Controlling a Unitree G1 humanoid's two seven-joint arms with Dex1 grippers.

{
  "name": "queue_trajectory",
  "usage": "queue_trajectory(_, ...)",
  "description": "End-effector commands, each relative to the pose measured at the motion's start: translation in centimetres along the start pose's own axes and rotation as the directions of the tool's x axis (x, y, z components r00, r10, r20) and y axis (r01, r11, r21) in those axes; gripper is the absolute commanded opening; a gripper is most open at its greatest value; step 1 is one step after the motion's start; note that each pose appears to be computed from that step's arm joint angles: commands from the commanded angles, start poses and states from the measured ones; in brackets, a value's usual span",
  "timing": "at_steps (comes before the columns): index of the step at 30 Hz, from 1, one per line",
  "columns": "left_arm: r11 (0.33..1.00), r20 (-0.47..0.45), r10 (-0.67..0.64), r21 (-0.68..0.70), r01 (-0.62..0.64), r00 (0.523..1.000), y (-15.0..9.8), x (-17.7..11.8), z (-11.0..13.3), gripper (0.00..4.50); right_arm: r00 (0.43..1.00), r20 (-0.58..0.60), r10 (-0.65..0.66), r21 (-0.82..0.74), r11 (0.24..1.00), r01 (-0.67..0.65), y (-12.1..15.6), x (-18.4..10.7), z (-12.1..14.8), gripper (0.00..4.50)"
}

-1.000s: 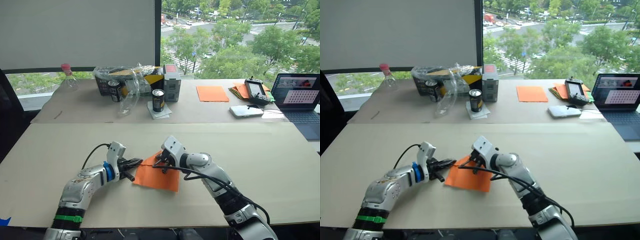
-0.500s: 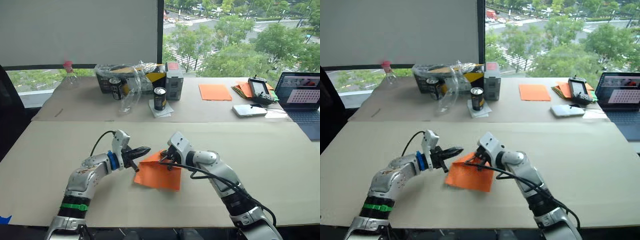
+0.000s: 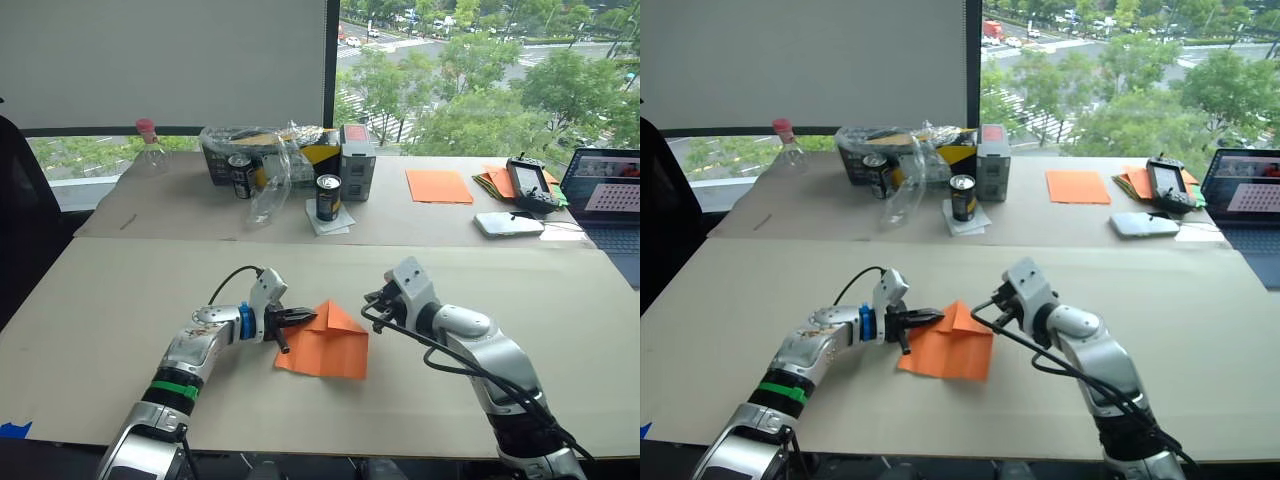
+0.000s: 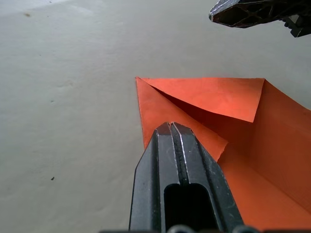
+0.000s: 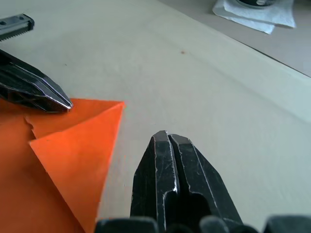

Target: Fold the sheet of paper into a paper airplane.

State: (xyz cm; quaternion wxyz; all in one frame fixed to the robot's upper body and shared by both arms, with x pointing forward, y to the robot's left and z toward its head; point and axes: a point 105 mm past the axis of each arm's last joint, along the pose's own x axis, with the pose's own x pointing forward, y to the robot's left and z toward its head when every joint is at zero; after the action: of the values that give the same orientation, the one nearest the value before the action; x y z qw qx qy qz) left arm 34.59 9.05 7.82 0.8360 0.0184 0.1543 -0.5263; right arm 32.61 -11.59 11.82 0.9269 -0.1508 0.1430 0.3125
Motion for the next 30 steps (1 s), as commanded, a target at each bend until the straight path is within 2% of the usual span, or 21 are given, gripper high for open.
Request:
queue_trajectory(1,0.999,-0.030,-0.037,0.010,0.038,0.999,-0.6,1.1,-0.7,0.01,0.997,-0.083,-0.010,-0.071,0.997,0.004,-0.2,-1.9,-1.7,0.00)
queue_trajectory(3,0.999,0.001,-0.039,-0.008,0.039,0.999,-0.6,1.4,-0.3,0.01,0.993,-0.119,0.000,-0.052,0.999,-0.006,-0.2,-2.7,-3.2,0.00)
queue_trajectory(5,0.999,0.020,-0.018,-0.028,0.018,1.000,-0.4,1.5,-0.2,0.01,0.994,-0.108,0.008,-0.031,0.999,-0.011,0.0,-3.1,-3.3,0.00)
queue_trajectory(13,0.999,-0.002,0.010,-0.051,-0.010,1.000,-0.5,1.0,-1.9,0.01,0.989,-0.046,0.143,-0.038,0.989,-0.144,2.7,-1.9,-3.4,0.00)
queue_trajectory(22,0.999,0.046,0.027,-0.021,-0.026,0.999,-0.7,1.4,-0.9,0.01,0.978,0.049,0.201,-0.016,0.980,-0.201,2.9,-1.0,-1.2,0.00)
queue_trajectory(30,1.000,0.096,0.028,-0.008,-0.027,0.995,-1.1,2.4,0.7,0.01,0.977,0.129,0.168,0.049,0.983,-0.175,1.7,-0.7,0.3,0.00)
